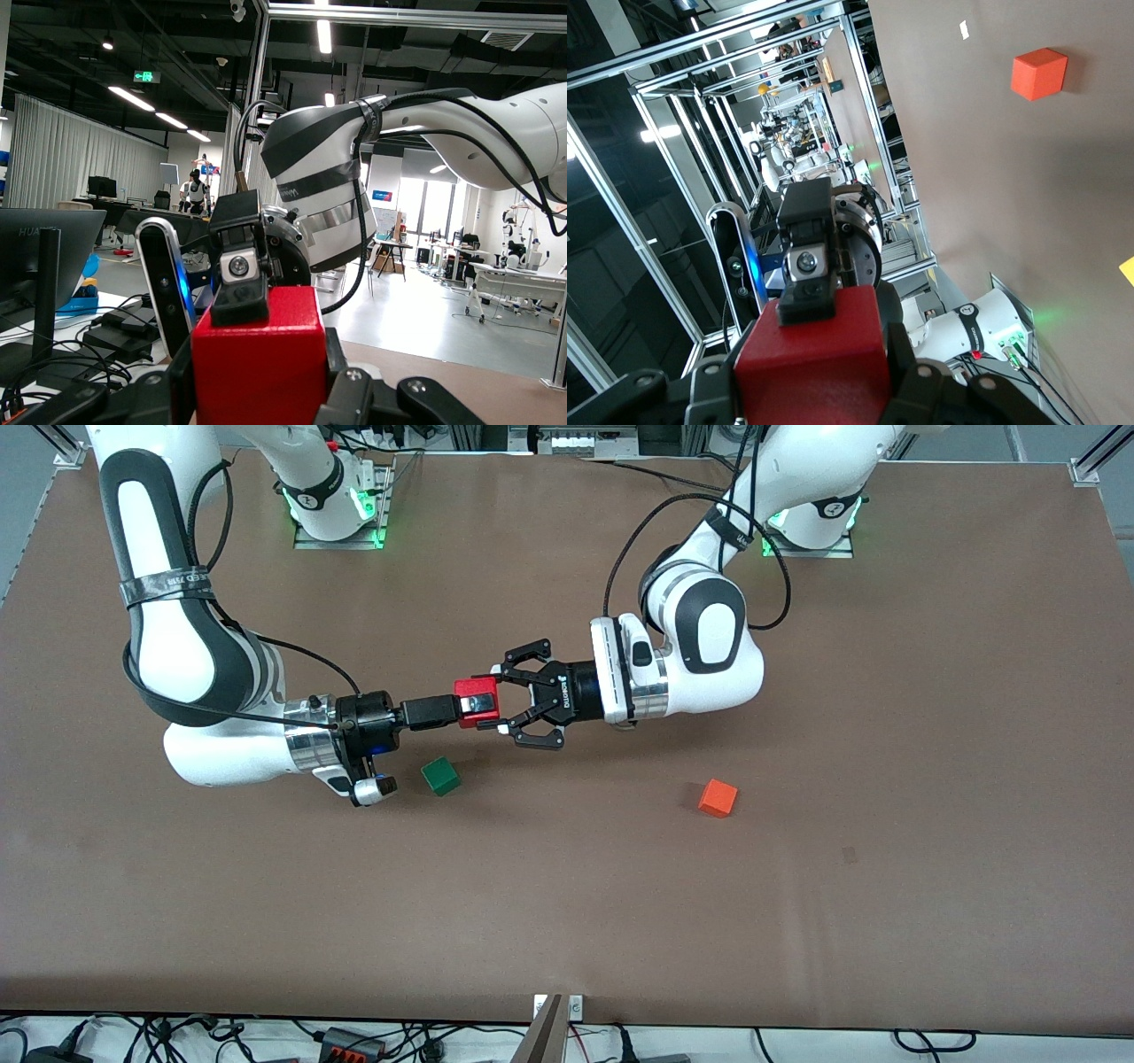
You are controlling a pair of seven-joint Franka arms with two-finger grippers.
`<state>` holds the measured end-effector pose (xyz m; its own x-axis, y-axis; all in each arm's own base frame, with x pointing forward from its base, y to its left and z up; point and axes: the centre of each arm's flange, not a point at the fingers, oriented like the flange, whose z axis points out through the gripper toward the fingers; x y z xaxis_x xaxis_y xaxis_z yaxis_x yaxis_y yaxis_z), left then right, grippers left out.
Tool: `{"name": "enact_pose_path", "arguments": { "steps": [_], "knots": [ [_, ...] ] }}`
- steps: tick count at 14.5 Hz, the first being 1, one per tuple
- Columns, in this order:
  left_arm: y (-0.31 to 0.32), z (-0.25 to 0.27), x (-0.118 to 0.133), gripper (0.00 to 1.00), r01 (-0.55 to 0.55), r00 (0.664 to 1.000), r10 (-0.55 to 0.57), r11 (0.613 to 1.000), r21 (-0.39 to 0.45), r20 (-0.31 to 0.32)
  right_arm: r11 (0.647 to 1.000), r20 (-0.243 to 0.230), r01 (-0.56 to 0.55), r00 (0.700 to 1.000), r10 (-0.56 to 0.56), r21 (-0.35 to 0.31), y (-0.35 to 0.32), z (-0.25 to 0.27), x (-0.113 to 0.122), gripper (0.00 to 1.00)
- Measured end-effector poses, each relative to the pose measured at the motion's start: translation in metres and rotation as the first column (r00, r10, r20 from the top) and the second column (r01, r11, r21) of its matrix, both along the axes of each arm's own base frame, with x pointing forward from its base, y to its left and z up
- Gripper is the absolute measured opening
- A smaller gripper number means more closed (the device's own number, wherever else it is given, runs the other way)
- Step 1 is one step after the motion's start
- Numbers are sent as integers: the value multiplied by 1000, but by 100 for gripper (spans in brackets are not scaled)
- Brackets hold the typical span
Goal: Pass red block to right arm, stack on blue
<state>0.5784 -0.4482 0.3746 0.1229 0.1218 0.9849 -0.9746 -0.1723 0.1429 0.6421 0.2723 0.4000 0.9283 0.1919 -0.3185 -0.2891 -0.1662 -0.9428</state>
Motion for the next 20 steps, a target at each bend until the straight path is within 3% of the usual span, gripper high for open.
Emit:
{"name": "enact_pose_path", "arguments": {
  "steps": [5, 6, 10, 11, 14, 16, 20],
  "knots": [
    [0, 1, 0, 56, 0, 1000, 0, 1000, -1, 0, 1000, 2, 0, 1000, 0, 1, 0, 1, 0, 59],
    [1, 2, 1, 60, -2, 1000, 2, 1000, -1, 3, 1000, 2, 0, 1000, 0, 0, 0, 1, 0, 59],
    [6, 10, 7, 98, -14, 1000, 14, 1000, -8, 10, 1000, 3, 0, 1000, 0, -5, -2, 0, 1, 56],
    [7, 9, 8, 100, -16, 1000, 16, 1000, -9, 3, 1000, 7, -4, 1000, 4, -14, -3, -1, 1, 56],
    [18, 13, 16, 100, -14, 999, 14, 1000, -1, -29, 996, 33, -28, 999, 32, -90, -14, -7, 1, 56],
    [38, 26, 27, 100, 47, 997, -46, 998, 34, -54, 989, 52, -43, 997, 51, -142, -39, -3, 4, 56],
    [113, 55, 59, 100, 256, 962, -232, 952, 169, -147, 930, 79, -111, 986, 147, -351, -106, -8, 4, 56]
  ]
}}
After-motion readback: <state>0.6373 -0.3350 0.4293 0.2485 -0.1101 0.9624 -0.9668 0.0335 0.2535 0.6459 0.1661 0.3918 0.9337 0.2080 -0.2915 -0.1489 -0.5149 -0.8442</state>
